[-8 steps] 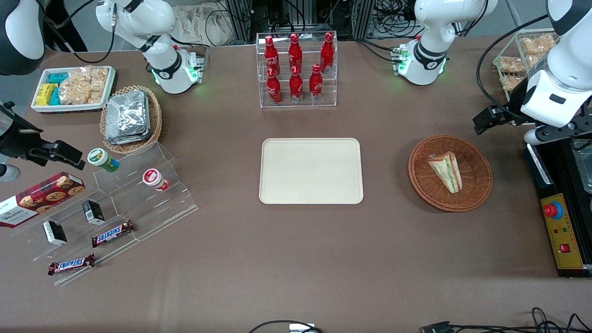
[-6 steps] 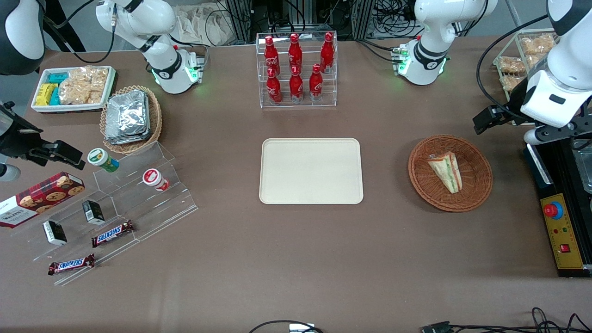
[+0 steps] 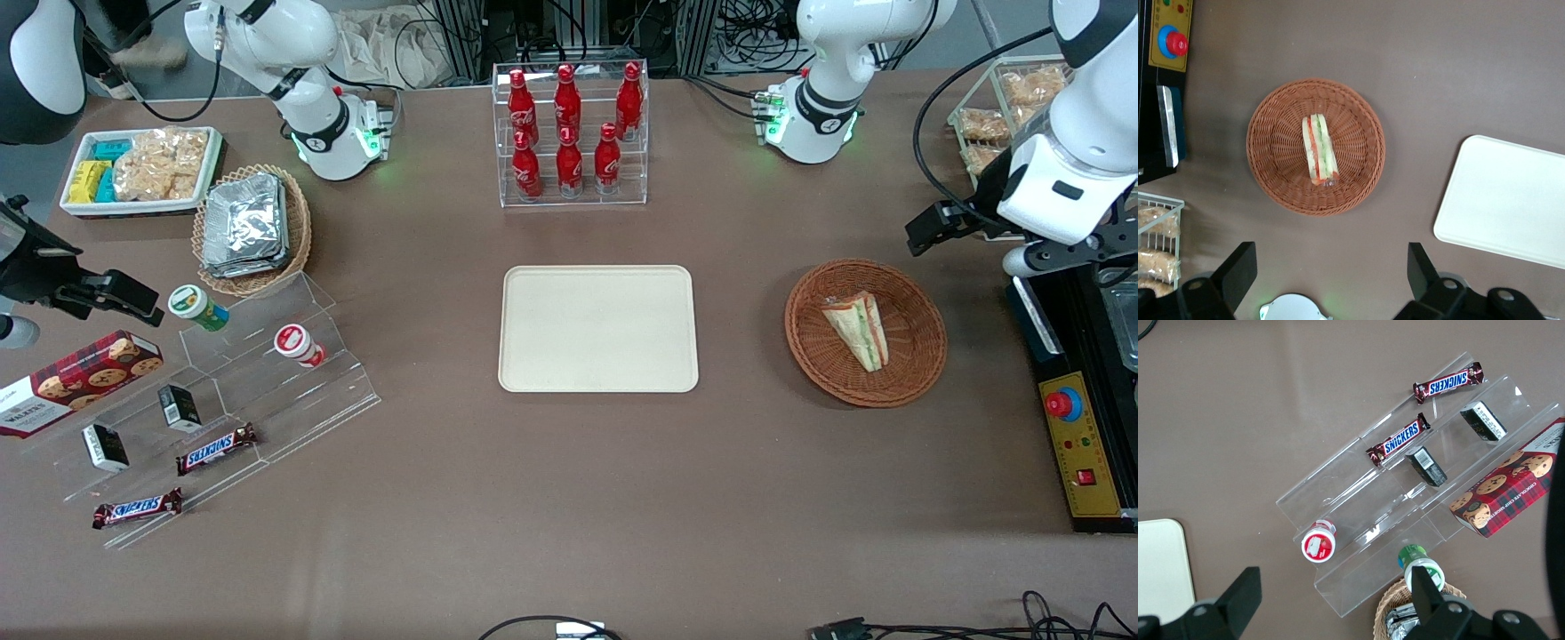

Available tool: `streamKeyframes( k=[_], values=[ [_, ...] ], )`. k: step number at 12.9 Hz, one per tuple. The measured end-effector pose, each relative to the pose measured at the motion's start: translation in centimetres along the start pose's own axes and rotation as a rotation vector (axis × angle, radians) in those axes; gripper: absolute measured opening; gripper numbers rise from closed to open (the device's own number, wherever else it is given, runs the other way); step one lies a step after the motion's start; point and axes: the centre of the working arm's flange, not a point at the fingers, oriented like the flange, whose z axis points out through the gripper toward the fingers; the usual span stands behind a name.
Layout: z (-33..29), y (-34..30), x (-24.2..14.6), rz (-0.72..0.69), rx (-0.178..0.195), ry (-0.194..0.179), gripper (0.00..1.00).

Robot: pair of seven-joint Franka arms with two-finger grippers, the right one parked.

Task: Place sandwich from basket to tray
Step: 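Move the left gripper over the wicker basket above the wrapped sandwich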

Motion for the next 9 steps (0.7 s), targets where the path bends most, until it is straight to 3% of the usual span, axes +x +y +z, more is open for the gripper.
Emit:
streamKeyframes(
  k=[4, 9],
  values=[
    [0.9, -0.7, -0.1, -0.017, 0.007, -0.034, 1.00],
    [4.5, -4.2, -0.2, -0.138, 0.027, -0.112, 1.00]
  ],
)
